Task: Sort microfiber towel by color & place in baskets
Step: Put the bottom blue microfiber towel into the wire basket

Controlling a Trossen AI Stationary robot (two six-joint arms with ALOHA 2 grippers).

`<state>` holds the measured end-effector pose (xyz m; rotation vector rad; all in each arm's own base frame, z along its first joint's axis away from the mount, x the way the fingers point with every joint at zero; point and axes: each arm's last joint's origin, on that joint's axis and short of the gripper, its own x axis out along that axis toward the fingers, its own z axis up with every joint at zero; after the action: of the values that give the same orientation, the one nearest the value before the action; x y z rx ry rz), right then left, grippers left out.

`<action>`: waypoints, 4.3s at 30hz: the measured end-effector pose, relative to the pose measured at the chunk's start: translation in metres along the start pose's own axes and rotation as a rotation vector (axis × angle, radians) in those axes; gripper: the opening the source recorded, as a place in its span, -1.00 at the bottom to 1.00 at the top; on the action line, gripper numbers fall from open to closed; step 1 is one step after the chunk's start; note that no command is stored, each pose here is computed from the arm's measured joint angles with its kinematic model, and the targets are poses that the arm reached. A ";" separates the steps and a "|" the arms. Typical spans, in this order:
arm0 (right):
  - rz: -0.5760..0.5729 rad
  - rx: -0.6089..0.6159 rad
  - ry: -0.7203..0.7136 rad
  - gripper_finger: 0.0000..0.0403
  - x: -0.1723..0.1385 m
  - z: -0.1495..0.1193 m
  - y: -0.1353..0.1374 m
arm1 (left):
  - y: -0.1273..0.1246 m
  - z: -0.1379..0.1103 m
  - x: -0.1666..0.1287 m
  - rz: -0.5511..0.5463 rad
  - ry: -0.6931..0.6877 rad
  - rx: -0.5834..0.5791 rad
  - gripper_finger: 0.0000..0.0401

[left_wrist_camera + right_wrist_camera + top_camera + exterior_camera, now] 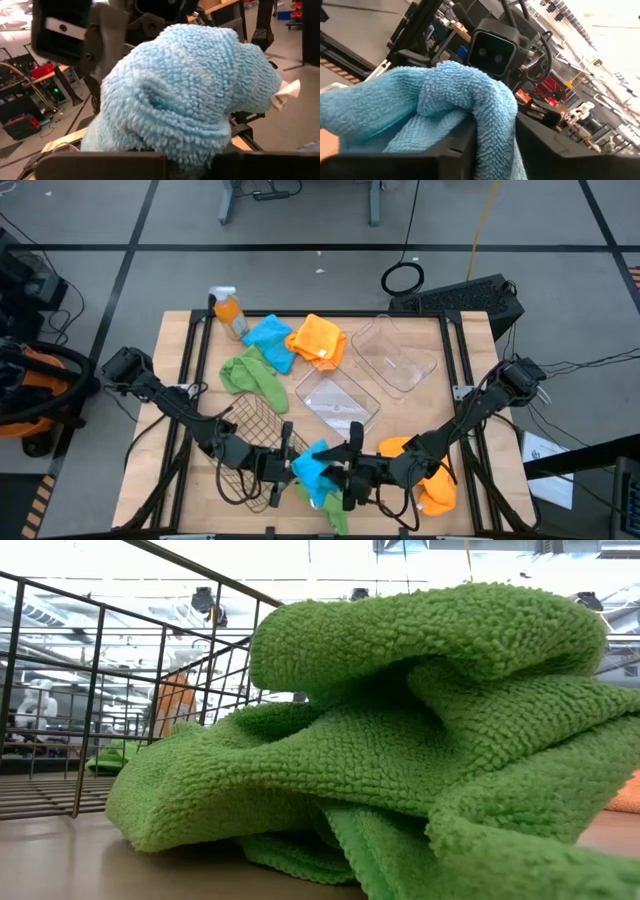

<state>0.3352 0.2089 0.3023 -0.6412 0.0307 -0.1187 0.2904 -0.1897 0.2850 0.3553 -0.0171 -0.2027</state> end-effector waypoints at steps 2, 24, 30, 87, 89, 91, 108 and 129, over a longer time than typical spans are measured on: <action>-0.005 0.037 0.004 -0.20 -0.002 0.001 0.001 | 0.000 0.000 0.000 -0.002 0.004 0.003 -0.89; -0.197 0.475 0.182 0.69 -0.046 0.006 0.040 | 0.012 0.004 -0.011 0.191 0.121 0.004 -0.85; -0.239 0.469 0.221 0.67 -0.020 -0.013 0.034 | 0.013 0.003 -0.011 0.236 0.144 0.010 -0.85; 0.003 0.471 0.189 -0.93 0.008 -0.029 0.018 | -0.015 -0.002 0.001 0.101 -0.001 0.052 0.57; 0.008 0.475 0.185 -0.93 0.008 -0.028 0.018 | -0.016 -0.002 0.002 0.099 -0.008 0.059 0.57; 0.018 0.476 0.183 -0.93 0.008 -0.028 0.018 | -0.016 -0.002 0.002 0.088 -0.007 0.071 0.55; -0.005 0.462 0.172 -0.50 0.006 -0.024 0.015 | -0.009 0.010 -0.007 0.151 -0.006 0.068 -0.87; 0.076 0.380 0.260 0.30 -0.009 -0.027 0.025 | -0.017 0.025 -0.060 0.388 0.246 0.031 -0.91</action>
<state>0.3276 0.2141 0.2657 -0.2418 0.2770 -0.1299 0.2268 -0.2014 0.3038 0.3984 0.1523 0.2262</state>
